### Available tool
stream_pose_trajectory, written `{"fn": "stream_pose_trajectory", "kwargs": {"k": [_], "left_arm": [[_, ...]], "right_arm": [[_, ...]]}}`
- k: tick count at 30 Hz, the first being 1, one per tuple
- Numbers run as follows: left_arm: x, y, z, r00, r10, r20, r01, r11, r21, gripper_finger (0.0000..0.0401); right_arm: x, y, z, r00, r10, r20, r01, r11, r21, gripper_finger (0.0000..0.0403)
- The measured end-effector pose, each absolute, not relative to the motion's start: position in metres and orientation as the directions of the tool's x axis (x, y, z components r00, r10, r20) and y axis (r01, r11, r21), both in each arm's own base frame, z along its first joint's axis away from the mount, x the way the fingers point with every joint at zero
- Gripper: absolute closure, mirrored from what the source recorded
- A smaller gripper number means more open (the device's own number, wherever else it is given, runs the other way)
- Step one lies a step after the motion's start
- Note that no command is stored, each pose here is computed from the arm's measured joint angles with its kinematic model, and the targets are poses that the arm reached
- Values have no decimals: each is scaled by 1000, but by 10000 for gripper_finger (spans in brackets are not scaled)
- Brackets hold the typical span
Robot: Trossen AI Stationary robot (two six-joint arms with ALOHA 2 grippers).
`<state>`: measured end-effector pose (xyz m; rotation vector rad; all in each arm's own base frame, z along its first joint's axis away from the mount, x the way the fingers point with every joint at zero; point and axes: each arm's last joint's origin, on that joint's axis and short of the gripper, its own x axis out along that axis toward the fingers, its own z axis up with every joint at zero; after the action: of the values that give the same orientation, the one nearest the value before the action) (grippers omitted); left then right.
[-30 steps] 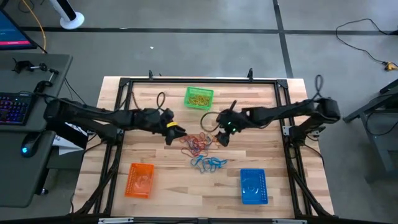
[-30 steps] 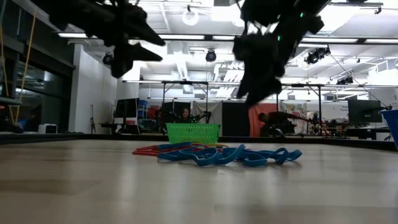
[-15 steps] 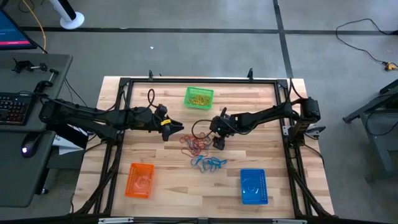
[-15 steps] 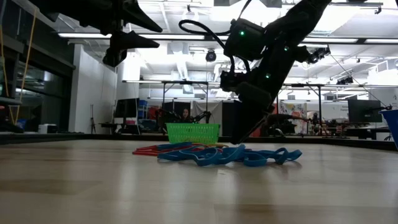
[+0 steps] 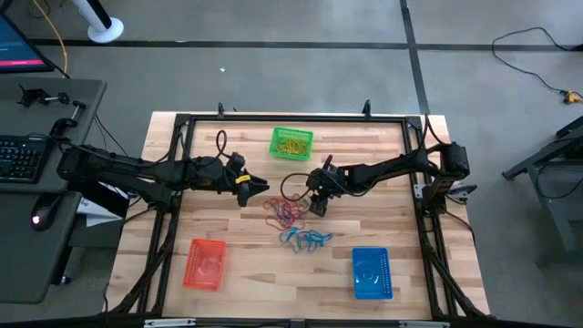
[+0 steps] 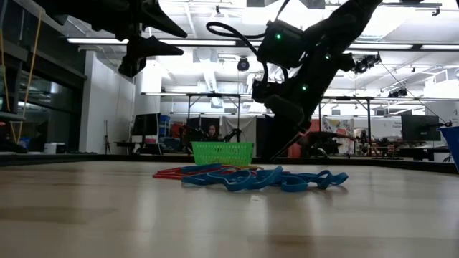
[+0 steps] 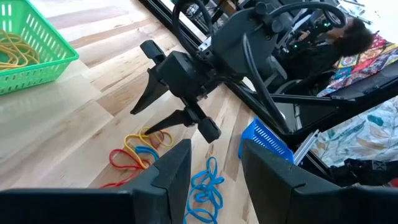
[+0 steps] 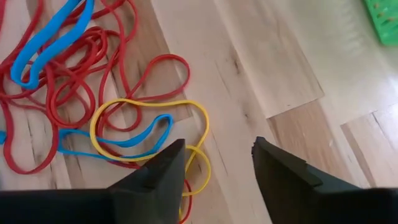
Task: Sort rubber bands into baskets
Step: Put the yellow rubber band into the green bin
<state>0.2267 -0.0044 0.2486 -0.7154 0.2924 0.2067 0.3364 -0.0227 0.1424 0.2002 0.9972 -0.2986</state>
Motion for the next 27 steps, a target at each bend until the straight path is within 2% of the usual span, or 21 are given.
{"fn": "stream_pose_trajectory", "kwargs": {"k": [4,19,27], "left_arm": [[227,-4,248,938,86,-335,-286,737,-612,270],[226,-4,247,932,88,-352,-298,738,-606,270],[225,-4,245,923,88,-374,-316,727,-610,270]], "right_arm": [[336,-23,142,509,-140,-850,305,952,26,250],[339,-22,126,480,-96,-872,233,972,20,255],[341,-22,121,470,-91,-878,242,970,30,299]]}}
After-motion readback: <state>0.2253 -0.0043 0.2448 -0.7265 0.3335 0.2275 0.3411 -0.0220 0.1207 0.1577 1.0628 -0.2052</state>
